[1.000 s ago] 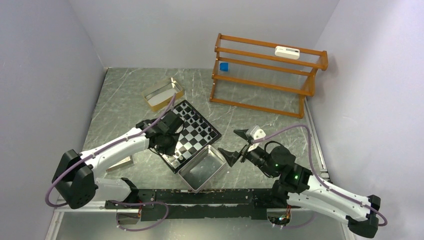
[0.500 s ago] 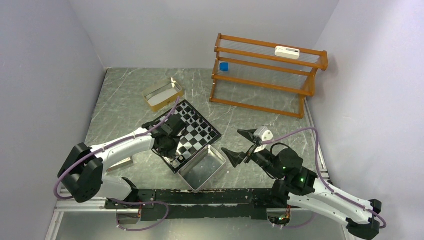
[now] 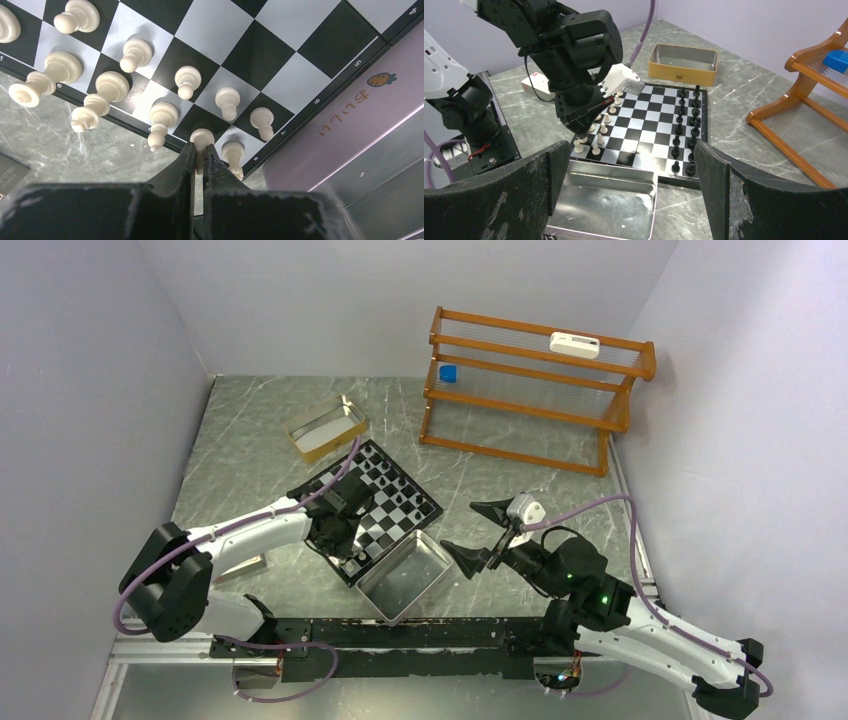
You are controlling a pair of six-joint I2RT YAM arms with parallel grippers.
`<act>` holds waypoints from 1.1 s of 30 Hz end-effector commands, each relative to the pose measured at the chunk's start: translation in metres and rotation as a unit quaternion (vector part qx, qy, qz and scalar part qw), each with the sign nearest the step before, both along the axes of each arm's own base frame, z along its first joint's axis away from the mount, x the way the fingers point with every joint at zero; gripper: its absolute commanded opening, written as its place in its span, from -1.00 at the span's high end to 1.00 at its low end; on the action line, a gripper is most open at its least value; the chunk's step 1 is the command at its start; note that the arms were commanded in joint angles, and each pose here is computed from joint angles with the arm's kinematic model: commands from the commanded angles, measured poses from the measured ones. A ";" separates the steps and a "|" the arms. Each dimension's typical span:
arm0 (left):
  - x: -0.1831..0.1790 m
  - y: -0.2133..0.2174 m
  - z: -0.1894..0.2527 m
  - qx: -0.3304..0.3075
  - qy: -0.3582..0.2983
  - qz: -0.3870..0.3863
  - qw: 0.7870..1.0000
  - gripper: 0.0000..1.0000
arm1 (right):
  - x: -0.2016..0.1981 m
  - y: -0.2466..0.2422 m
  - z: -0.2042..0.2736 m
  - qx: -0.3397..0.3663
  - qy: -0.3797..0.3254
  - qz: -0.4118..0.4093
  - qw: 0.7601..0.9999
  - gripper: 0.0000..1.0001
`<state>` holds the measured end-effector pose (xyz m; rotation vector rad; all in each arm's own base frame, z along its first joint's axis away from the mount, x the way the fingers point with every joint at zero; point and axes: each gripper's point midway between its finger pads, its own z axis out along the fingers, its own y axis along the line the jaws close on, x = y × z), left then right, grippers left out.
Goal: Set up the chess pieces on the board
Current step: Place the chess piece on the chessboard.
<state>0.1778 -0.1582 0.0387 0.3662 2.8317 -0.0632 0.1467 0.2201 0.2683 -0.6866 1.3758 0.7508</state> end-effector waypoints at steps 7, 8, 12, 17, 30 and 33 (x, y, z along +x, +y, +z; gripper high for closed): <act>0.006 -0.001 -0.006 0.006 -0.012 0.001 1.000 0.90 | -0.006 0.007 0.013 0.014 -0.006 0.023 1.000 -1.00; 0.005 -0.002 -0.007 0.006 -0.010 0.000 1.000 0.90 | -0.006 0.006 0.013 0.015 -0.007 0.023 1.000 -1.00; 0.004 -0.001 -0.009 0.012 -0.006 -0.001 1.000 0.85 | -0.006 0.005 0.012 0.025 0.000 0.019 1.000 -1.00; 0.002 -0.001 -0.007 0.013 -0.008 0.000 1.000 0.70 | -0.007 0.004 0.014 0.031 0.006 0.019 0.999 -1.00; 0.015 -0.008 0.028 -0.008 -0.056 0.011 0.998 0.21 | 0.009 0.002 -0.002 0.039 0.082 -0.037 0.995 -1.00; 0.027 -0.017 0.053 -0.043 -0.097 0.023 0.994 0.10 | 0.020 -0.003 -0.016 0.023 0.124 -0.085 0.988 -1.00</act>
